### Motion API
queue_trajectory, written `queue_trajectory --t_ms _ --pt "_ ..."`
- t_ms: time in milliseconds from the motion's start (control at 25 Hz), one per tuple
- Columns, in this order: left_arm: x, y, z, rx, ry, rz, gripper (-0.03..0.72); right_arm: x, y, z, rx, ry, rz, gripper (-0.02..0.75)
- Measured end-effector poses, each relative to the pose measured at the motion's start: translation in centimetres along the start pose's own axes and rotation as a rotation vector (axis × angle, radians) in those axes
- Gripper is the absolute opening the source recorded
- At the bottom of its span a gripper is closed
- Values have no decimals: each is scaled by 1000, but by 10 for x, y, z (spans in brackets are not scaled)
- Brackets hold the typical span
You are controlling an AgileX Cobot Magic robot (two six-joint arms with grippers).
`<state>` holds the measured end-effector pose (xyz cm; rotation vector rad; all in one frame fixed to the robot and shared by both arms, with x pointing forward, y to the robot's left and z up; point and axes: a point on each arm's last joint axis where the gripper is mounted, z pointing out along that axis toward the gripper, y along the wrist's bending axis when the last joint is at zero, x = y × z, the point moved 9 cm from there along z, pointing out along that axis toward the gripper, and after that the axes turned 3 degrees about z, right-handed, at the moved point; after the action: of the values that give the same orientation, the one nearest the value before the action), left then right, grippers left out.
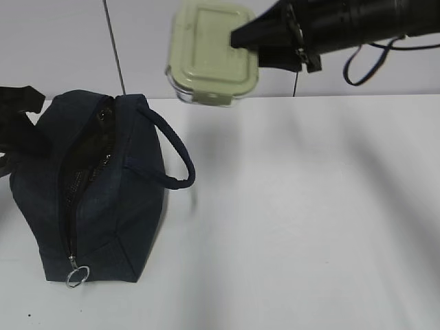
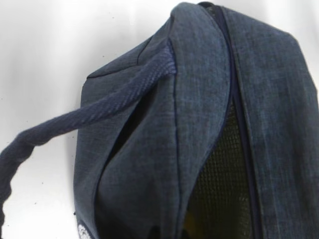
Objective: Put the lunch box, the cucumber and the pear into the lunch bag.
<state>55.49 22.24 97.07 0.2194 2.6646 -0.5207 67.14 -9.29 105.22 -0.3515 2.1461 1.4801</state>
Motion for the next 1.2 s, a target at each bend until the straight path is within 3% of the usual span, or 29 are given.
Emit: queue_trajectory --t_ms 120,280,760,1200 --pt "0 0 0 0 0 0 -15 8 38 31 -57 52 -62 356" --pt "0 0 0 0 0 0 -15 23 60 66 -58 75 -105 356" --pt "0 0 0 0 0 0 -15 33 23 100 45 71 -83 356" --pt "0 0 0 -1 0 1 -15 31 36 115 45 40 -108 356"
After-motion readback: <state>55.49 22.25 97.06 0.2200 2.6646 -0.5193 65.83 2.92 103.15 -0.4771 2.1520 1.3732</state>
